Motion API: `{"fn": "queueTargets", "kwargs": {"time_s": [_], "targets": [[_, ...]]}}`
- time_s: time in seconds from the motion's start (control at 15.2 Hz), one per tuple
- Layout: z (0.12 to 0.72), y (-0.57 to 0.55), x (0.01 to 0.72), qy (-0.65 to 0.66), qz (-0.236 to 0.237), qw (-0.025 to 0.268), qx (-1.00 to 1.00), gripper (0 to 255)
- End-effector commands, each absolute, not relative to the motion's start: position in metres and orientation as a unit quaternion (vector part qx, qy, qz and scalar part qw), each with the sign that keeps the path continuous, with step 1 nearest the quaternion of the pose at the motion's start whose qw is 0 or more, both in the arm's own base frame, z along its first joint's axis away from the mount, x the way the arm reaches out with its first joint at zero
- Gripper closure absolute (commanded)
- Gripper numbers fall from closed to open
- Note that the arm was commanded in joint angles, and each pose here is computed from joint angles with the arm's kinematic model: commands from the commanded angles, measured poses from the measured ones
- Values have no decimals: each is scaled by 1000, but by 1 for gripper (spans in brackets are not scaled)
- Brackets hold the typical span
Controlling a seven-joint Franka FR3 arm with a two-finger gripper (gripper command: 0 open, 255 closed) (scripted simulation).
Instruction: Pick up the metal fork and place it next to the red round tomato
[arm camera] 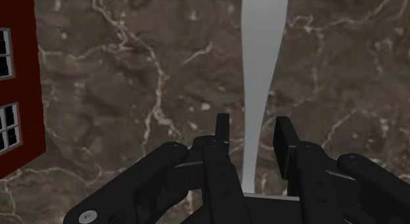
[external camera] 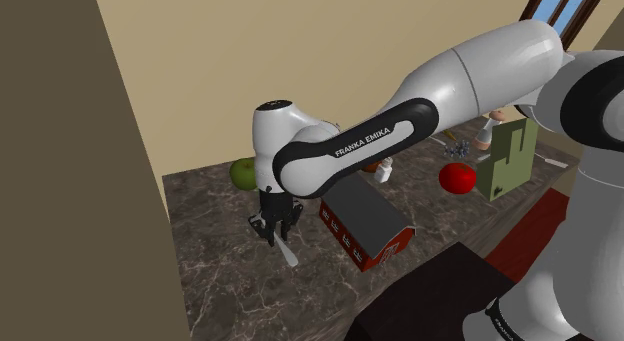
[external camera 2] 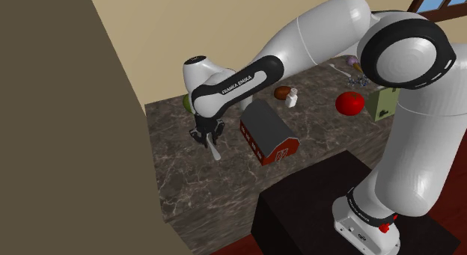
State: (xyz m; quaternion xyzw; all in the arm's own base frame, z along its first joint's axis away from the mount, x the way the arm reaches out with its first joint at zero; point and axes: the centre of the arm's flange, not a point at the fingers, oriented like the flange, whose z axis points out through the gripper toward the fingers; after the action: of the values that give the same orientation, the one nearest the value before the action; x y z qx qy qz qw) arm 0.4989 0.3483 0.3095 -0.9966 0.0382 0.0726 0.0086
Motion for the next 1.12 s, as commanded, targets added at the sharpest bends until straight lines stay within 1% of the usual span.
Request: {"fn": "queueTargets", "kwargs": {"time_s": [0.0, 0.2, 1.06], "targets": [[310, 348, 499, 38, 73, 9, -997, 255], [310, 348, 499, 38, 73, 9, -997, 255], [378, 348, 499, 38, 73, 9, -997, 255]]}}
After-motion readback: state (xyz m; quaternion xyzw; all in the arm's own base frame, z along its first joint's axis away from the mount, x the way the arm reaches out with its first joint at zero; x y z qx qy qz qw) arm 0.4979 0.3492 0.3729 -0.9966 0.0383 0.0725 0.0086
